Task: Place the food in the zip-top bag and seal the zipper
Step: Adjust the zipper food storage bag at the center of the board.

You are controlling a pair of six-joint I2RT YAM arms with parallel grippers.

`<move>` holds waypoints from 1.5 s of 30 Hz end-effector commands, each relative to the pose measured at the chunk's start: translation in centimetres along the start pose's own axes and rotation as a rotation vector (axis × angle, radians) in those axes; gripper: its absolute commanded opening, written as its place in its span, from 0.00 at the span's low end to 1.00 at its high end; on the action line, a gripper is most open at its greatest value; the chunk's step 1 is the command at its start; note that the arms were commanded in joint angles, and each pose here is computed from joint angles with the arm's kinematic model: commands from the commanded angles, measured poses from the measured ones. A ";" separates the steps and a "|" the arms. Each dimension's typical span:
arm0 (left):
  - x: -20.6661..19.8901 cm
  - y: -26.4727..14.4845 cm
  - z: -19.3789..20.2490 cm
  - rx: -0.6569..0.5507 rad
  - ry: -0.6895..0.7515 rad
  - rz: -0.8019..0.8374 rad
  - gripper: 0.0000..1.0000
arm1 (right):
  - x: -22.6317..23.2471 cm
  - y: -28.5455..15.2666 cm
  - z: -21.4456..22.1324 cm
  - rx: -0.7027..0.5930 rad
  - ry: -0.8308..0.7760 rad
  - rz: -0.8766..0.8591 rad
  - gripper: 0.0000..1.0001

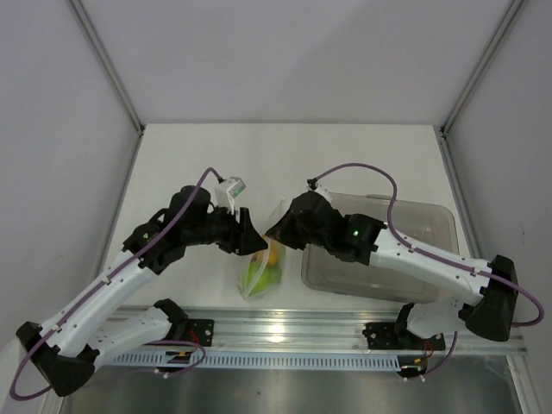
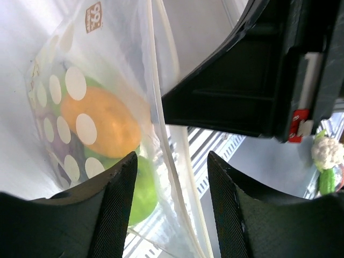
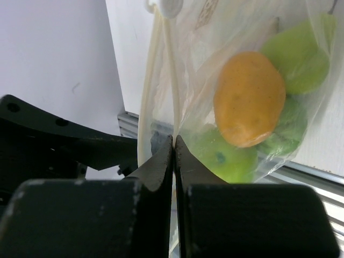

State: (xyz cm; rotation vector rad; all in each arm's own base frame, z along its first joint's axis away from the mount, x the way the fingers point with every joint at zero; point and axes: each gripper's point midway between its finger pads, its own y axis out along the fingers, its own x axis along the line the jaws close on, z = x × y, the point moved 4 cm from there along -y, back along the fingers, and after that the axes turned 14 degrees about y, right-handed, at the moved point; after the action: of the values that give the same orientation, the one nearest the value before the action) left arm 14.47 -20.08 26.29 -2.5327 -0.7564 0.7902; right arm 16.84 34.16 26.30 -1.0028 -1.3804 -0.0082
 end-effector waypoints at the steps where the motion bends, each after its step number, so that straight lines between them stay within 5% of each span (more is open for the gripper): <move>1: -0.1 0.1 0.5 0.013 0.052 -0.013 0.59 | 1.6 -1.6 -1.0 -0.065 0.107 -0.084 0.00; 21: 0.6 0.7 0.9 0.041 0.150 -0.196 0.62 | 0.9 -0.7 -0.1 -0.074 0.314 -0.018 0.00; 29: 1.2 0.4 0.5 0.025 0.161 -0.272 0.54 | 0.6 -0.3 0.0 -0.088 0.333 0.009 0.00; 45: -0.2 0.5 -0.1 0.038 0.238 -0.296 0.57 | 1.1 -0.1 0.2 -0.111 0.354 0.012 0.00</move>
State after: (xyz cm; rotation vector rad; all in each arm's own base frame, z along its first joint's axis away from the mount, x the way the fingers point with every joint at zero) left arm 14.27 -20.14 24.95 -2.3348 -0.9839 0.4544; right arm 16.28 34.44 25.58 -1.0517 -1.0621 -0.1752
